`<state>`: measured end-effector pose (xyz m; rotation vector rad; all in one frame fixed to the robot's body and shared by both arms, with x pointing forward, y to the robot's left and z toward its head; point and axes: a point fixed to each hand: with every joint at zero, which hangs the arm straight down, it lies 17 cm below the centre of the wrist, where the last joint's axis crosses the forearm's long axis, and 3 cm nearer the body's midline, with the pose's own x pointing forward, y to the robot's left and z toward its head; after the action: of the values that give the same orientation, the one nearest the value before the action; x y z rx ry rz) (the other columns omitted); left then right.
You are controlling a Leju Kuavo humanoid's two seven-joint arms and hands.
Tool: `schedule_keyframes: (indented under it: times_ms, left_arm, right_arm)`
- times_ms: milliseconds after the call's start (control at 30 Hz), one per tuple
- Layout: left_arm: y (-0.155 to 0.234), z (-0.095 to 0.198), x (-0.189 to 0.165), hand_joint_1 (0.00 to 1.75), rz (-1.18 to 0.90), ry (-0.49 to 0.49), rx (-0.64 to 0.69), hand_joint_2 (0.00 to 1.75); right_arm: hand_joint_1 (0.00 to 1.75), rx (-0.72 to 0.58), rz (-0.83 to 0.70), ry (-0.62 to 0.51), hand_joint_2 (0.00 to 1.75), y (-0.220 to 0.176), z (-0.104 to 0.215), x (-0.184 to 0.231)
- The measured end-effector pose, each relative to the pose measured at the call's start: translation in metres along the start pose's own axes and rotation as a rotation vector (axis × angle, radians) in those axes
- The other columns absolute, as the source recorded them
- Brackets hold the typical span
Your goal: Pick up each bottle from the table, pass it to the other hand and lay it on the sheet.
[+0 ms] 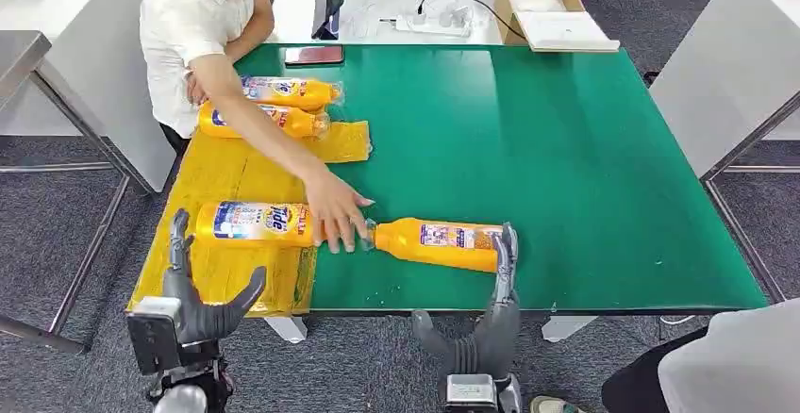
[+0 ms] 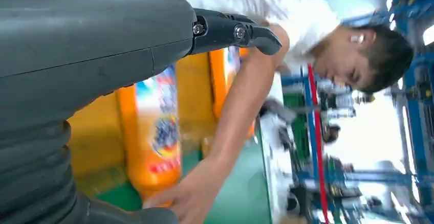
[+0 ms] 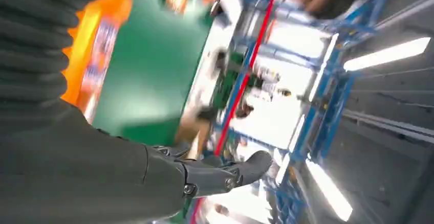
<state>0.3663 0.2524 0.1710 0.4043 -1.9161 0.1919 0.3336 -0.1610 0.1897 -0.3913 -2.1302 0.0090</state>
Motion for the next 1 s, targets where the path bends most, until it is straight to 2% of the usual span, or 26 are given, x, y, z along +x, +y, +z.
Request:
schedule_keyframes:
  times_ms: [100, 267, 433, 600, 767, 1000]
  left_arm:
    - [0.011, 0.011, 0.013, 0.00, -0.184, -0.089, 0.038, 1.75]
    - [-0.001, 0.018, 0.013, 0.00, -0.177, -0.082, 0.000, 1.75]
    - [-0.024, 0.020, 0.023, 0.00, -0.150, -0.108, -0.047, 1.75]
    - [-0.034, 0.021, 0.026, 0.00, -0.123, -0.109, -0.068, 1.75]
    - [-0.054, 0.019, 0.032, 0.00, -0.066, -0.109, -0.109, 1.75]
    - [-0.069, 0.021, 0.033, 0.00, -0.051, -0.109, -0.140, 1.75]
  right_arm:
    - [0.00, 0.015, 0.088, 0.070, 1.75, -0.018, 0.003, -0.026]
    - [0.00, 0.144, 0.270, 0.059, 1.75, -0.021, -0.002, -0.051]
    - [0.00, 0.248, 0.397, 0.126, 1.75, -0.030, -0.022, -0.107]
    - [0.00, 0.287, 0.458, 0.166, 1.75, -0.037, -0.029, -0.135]
    - [0.00, 0.382, 0.543, 0.228, 1.75, -0.033, -0.026, -0.173]
    - [0.00, 0.424, 0.565, 0.280, 1.75, -0.032, -0.019, -0.197]
